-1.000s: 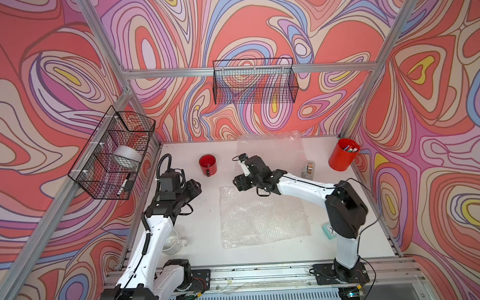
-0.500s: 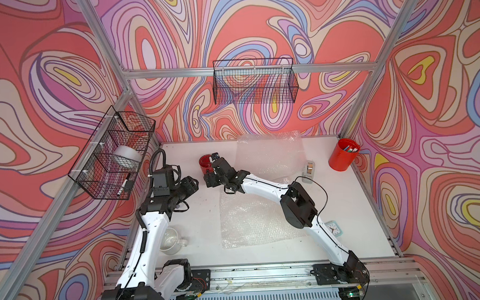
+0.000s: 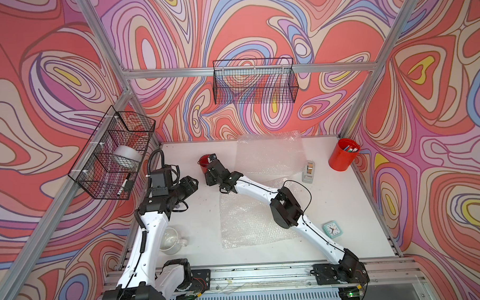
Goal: Wrap mugs in bubble wrap
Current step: Pick up the mug from the center of the board.
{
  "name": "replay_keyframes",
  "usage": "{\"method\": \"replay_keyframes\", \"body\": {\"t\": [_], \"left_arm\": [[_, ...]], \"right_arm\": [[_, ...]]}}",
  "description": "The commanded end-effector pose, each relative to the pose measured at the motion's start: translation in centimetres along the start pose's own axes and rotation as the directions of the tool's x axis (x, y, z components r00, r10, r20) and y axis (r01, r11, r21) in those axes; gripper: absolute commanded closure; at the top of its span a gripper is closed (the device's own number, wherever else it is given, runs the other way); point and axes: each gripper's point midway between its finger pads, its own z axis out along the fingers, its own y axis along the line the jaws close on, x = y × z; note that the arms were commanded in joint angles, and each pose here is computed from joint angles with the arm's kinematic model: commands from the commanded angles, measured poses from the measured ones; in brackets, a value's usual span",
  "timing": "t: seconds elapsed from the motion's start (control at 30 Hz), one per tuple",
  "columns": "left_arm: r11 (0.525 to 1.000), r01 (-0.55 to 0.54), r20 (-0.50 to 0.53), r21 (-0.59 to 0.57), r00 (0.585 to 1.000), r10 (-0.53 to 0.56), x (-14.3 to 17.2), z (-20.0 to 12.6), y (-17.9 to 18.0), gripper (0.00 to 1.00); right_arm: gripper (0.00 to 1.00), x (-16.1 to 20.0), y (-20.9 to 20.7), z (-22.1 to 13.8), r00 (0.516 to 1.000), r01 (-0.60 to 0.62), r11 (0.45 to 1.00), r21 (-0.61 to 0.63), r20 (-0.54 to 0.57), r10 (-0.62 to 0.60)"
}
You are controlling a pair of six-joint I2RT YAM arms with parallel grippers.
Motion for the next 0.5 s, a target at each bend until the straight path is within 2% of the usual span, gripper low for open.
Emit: {"method": "replay_keyframes", "body": {"t": [0.0,0.47], "left_arm": [[1.000,-0.010,0.000,0.006,1.000,0.010,-0.3,-0.6,-0.2,0.42],[1.000,-0.001,0.005,-0.003,1.000,0.001,-0.3,-1.0,0.3,0.42]], "right_arm": [[0.48,-1.4,-1.1,0.2,0.999,-0.005,1.000,0.022,0.033,0.004],[0.87,-3.0,-1.2,-0.2,0.998,0.043,0.999,-0.026,0.046,-0.042]]}}
